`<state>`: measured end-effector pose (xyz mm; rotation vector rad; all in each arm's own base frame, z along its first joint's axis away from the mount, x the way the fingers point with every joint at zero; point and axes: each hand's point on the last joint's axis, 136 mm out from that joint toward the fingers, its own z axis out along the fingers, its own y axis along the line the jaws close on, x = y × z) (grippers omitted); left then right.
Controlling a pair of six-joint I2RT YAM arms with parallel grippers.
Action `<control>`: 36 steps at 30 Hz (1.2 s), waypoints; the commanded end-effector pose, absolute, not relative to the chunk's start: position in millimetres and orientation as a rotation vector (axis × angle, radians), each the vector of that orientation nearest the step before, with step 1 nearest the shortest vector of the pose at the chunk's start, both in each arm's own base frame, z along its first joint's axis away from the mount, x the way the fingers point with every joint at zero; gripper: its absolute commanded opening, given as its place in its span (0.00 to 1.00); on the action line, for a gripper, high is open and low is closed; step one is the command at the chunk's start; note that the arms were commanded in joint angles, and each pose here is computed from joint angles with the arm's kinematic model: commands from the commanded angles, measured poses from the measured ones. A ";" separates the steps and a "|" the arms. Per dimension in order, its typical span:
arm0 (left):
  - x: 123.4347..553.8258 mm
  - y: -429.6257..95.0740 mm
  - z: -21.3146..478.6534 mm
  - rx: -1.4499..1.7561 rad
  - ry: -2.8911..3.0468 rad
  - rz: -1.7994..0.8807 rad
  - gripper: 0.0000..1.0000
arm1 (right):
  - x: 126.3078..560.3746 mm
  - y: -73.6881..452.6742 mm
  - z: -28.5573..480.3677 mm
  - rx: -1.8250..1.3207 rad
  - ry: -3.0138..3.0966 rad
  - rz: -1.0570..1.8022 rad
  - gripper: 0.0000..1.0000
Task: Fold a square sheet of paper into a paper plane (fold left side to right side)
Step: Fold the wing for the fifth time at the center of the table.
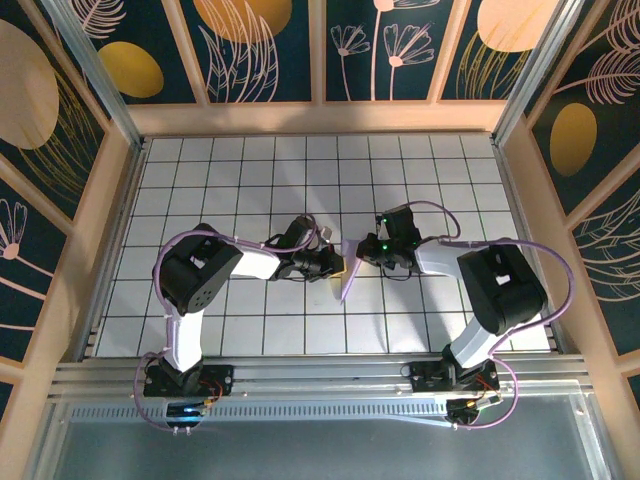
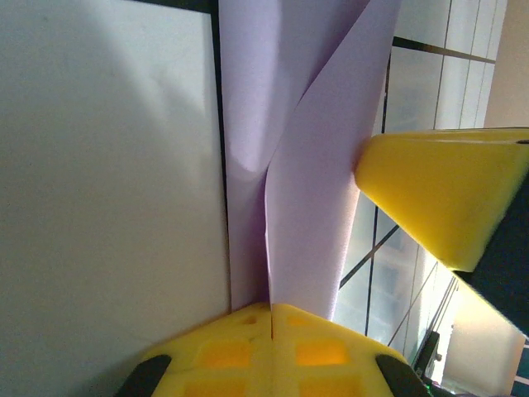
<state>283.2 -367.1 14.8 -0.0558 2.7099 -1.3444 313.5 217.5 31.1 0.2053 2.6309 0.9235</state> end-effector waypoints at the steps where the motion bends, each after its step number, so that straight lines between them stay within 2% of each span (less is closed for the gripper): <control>1: 286.8 -335.5 -34.3 -0.166 2.811 -1.056 0.00 | 318.3 222.7 33.1 0.165 2.618 0.927 0.00; 16: 286.7 -333.0 -37.9 -0.184 2.826 -1.029 0.00 | 313.0 216.4 16.2 0.182 2.667 0.874 0.00; 25: 289.1 -336.1 -28.7 -0.163 2.794 -1.059 0.00 | 295.9 205.5 -4.7 0.211 2.744 0.820 0.00; 29: 293.9 -339.1 -8.7 -0.135 2.737 -1.092 0.06 | 285.3 198.8 -13.8 0.225 2.770 0.796 0.00; 36: 300.9 -339.2 32.8 -0.101 2.657 -1.102 0.23 | 275.7 191.6 -21.8 0.245 2.785 0.781 0.00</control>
